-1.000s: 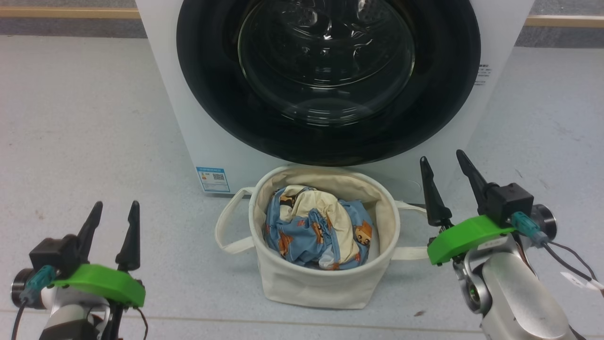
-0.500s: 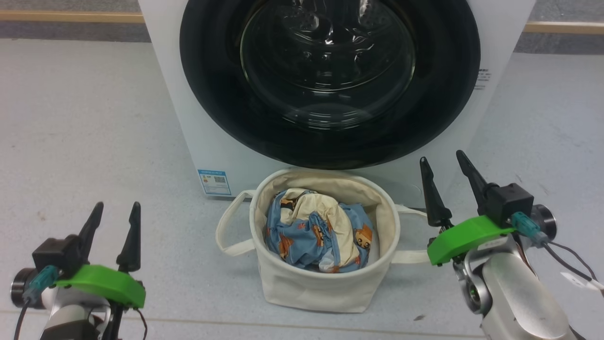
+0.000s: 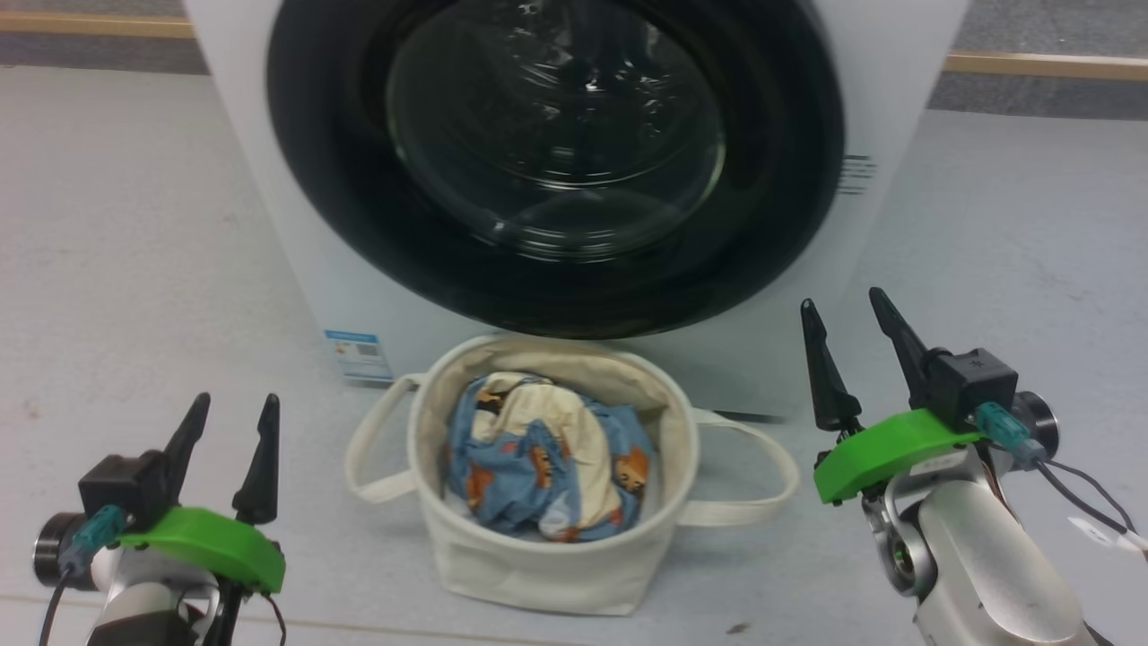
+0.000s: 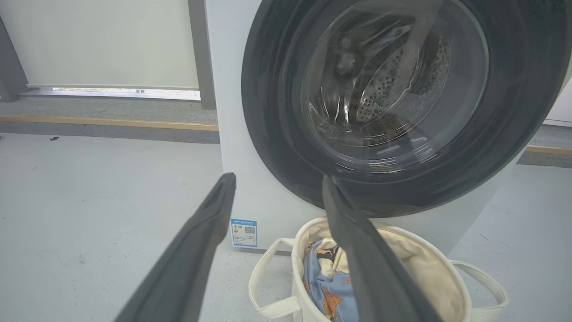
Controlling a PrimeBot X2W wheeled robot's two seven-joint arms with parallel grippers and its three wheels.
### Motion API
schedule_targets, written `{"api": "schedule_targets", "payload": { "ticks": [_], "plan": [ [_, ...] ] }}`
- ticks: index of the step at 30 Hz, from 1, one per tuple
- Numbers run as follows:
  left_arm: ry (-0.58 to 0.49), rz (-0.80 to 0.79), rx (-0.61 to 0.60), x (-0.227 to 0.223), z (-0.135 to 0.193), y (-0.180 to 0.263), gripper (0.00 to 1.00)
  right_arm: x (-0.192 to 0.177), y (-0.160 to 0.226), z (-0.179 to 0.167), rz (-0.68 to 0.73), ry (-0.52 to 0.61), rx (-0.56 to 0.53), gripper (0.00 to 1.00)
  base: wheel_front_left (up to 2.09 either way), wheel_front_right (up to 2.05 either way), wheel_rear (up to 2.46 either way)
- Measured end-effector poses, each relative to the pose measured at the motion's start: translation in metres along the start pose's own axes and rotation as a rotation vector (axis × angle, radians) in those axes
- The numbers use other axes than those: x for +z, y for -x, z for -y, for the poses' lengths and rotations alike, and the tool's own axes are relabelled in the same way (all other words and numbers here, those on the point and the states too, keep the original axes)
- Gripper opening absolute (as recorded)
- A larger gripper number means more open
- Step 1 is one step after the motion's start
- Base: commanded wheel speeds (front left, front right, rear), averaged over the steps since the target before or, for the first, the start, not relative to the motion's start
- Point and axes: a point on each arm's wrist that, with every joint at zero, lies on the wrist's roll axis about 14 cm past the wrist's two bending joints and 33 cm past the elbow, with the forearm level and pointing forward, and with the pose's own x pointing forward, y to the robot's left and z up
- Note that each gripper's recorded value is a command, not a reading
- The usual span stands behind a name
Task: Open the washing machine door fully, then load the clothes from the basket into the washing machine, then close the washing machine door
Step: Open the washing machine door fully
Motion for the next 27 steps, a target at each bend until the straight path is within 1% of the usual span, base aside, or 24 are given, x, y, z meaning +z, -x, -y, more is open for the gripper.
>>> {"api": "schedule_targets", "payload": {
  "ticks": [9, 14, 20, 27],
  "plan": [
    [0.004, -0.013, -0.019, -0.005, 0.007, -0.002, 1.00, -0.001, 0.002, 0.005, -0.004, -0.004, -0.014, 1.00, 1.24, 1.21, -2.45],
    [0.023, -0.007, -0.041, -0.004, 0.017, -0.003, 1.00, -0.001, 0.004, 0.008, -0.004, 0.001, -0.022, 1.00, 0.95, 0.94, -1.89],
    [0.024, -0.003, -0.046, -0.002, 0.019, -0.004, 1.00, 0.001, 0.005, 0.011, -0.001, 0.006, -0.029, 1.00, 0.51, 0.51, -1.02],
    [0.025, 0.003, -0.046, 0.000, 0.019, -0.004, 1.00, 0.001, 0.005, 0.011, -0.001, 0.005, -0.030, 1.00, 0.09, 0.09, -0.18]
  ]
}}
